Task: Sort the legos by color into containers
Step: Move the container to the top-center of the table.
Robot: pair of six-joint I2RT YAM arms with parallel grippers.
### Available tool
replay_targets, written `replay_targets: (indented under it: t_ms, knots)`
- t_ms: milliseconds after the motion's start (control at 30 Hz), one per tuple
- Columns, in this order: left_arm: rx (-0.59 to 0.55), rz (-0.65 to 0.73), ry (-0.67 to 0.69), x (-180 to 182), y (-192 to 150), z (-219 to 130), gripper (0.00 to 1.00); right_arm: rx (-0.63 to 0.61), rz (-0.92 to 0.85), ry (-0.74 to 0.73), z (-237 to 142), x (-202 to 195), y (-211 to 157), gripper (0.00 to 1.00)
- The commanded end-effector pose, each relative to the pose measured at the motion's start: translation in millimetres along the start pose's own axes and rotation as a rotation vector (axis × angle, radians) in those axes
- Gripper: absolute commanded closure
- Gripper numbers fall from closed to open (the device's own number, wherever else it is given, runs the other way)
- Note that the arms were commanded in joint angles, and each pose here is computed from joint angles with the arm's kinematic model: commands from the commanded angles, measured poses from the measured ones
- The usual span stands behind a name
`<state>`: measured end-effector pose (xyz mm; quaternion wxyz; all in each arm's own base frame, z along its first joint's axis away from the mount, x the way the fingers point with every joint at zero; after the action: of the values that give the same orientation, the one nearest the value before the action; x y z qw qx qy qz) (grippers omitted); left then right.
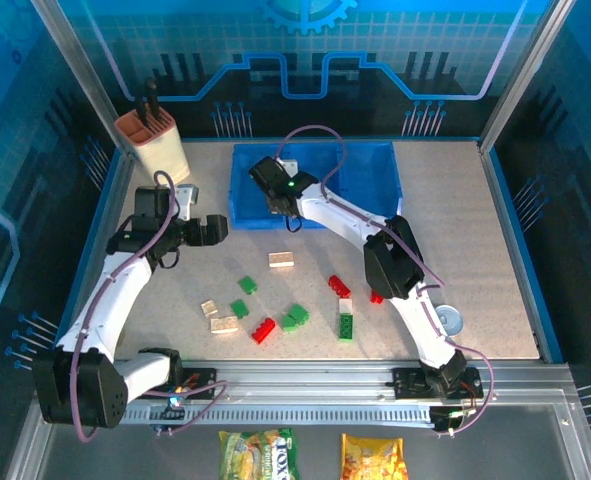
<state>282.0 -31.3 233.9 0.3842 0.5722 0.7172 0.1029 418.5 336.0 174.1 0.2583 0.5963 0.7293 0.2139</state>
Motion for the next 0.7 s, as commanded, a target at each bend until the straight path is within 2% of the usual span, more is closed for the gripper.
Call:
replay_targets:
  t_ms: [0, 167, 267, 667]
  knots:
    - [0.009, 0.0, -0.029, -3, -1, 2, 0.01, -0.058, 0.049, -0.032, -23, -10, 14, 0.78]
    - [0.014, 0.0, -0.031, -4, -2, 3, 0.01, -0.074, 0.037, 0.002, -34, -12, 22, 0.68]
    - [0.017, 0.003, -0.03, -4, -3, 3, 0.01, -0.074, 0.033, 0.026, -42, -19, 27, 0.64]
    - [0.003, 0.023, -0.018, -4, -4, -1, 0.01, -0.033, -0.047, 0.17, -82, -48, 28, 0.63]
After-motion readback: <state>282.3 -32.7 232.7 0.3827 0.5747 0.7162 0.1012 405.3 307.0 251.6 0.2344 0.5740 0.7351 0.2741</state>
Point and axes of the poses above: each hand's point on the last joint's axis, 136 mm out from that joint toward the fingers, its own z axis out along the fingers, its own x axis along the line the jaws close on, y = z × x, the point moved 7 cm from there along -z, back along the fingers, and after that the axes turned 12 degrees about -z, right-handed, at the moved point
